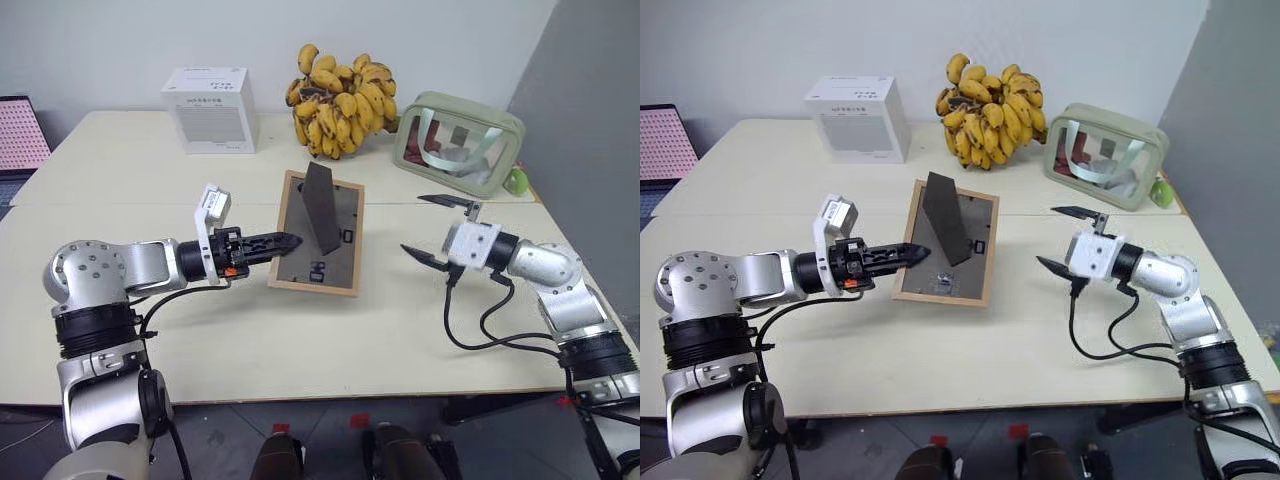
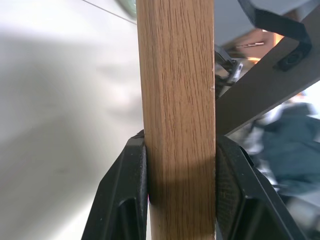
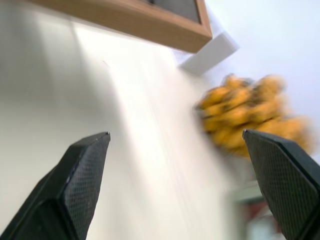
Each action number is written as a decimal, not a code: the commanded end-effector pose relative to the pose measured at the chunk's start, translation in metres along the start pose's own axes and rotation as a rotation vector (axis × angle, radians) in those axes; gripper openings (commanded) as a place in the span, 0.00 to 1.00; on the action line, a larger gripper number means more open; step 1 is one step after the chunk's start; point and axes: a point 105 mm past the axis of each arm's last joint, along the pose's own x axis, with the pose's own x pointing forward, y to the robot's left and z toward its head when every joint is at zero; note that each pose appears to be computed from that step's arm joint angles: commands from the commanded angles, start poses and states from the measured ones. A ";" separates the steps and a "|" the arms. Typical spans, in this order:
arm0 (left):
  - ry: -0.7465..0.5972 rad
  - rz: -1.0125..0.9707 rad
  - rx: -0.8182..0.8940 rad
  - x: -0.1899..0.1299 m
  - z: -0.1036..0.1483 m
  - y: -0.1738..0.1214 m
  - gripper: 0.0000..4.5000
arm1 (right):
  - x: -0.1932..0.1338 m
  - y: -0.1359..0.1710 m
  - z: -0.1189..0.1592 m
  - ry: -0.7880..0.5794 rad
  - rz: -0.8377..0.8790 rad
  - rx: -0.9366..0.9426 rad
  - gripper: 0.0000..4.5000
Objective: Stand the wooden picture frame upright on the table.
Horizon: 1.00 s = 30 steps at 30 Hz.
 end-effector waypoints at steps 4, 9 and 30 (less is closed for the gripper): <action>-0.001 -0.051 -0.073 0.007 0.000 -0.009 0.29 | 0.030 0.000 0.023 -0.204 -0.083 -0.288 1.00; 0.008 -0.073 -0.084 0.013 -0.007 -0.015 0.29 | 0.047 0.014 0.037 -0.296 -0.053 -0.335 1.00; -0.013 -0.064 -0.126 0.022 -0.026 -0.018 0.29 | 0.049 0.011 0.044 -0.378 -0.096 -0.401 0.33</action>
